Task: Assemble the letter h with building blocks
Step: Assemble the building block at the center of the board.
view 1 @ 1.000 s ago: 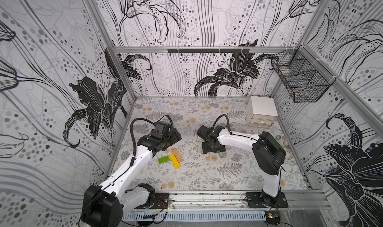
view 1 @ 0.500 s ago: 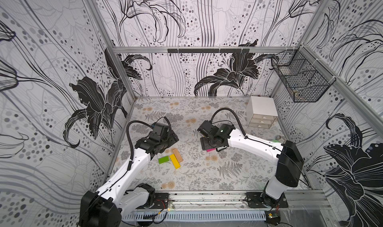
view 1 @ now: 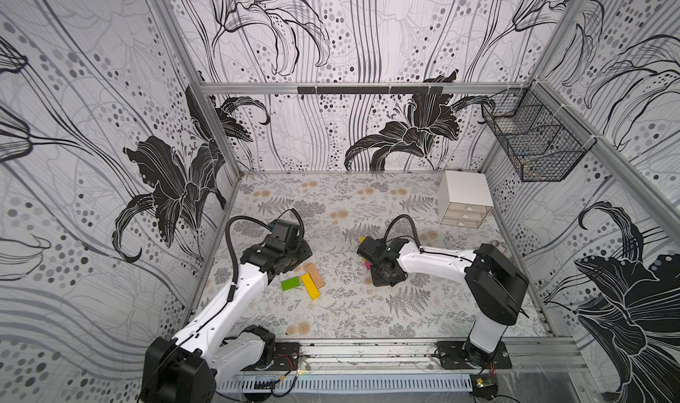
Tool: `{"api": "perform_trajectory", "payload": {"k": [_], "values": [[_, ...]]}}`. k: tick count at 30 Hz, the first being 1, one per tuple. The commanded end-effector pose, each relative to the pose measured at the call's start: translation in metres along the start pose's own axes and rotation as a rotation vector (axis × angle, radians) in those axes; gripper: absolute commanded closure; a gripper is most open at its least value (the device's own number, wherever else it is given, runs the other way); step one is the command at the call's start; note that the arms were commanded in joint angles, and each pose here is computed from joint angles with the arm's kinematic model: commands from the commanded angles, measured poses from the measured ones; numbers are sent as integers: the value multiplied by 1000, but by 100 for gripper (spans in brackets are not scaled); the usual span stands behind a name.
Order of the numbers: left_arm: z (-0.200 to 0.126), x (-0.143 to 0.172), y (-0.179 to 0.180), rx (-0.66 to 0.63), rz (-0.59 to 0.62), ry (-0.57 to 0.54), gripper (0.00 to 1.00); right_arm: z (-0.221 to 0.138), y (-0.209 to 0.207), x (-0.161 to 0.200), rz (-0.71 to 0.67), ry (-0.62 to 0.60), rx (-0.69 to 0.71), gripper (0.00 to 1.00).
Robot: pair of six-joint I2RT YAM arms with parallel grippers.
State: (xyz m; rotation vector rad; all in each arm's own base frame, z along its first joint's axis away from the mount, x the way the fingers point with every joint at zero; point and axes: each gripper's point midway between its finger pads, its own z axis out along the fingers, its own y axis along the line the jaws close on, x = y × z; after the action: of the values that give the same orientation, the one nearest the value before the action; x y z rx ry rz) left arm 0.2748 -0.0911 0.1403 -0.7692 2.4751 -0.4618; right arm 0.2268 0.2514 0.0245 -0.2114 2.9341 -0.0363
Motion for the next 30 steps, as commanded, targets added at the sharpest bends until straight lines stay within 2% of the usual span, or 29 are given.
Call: {"api": "perform_trajectory", "payload": {"k": [1, 4, 8, 30], "values": [[1, -3, 0, 0, -2, -6, 65, 5, 13, -9, 14, -9, -28, 91], [2, -3, 1, -5, -4, -5, 72, 12, 19, -12, 7, -3, -25, 92], [5, -2, 0, -5, -4, 8, 75, 17, 21, -17, 4, -7, -7, 92], [7, -1, 5, -19, -6, 14, 75, 24, 34, -37, 10, -22, -8, 92]]}}
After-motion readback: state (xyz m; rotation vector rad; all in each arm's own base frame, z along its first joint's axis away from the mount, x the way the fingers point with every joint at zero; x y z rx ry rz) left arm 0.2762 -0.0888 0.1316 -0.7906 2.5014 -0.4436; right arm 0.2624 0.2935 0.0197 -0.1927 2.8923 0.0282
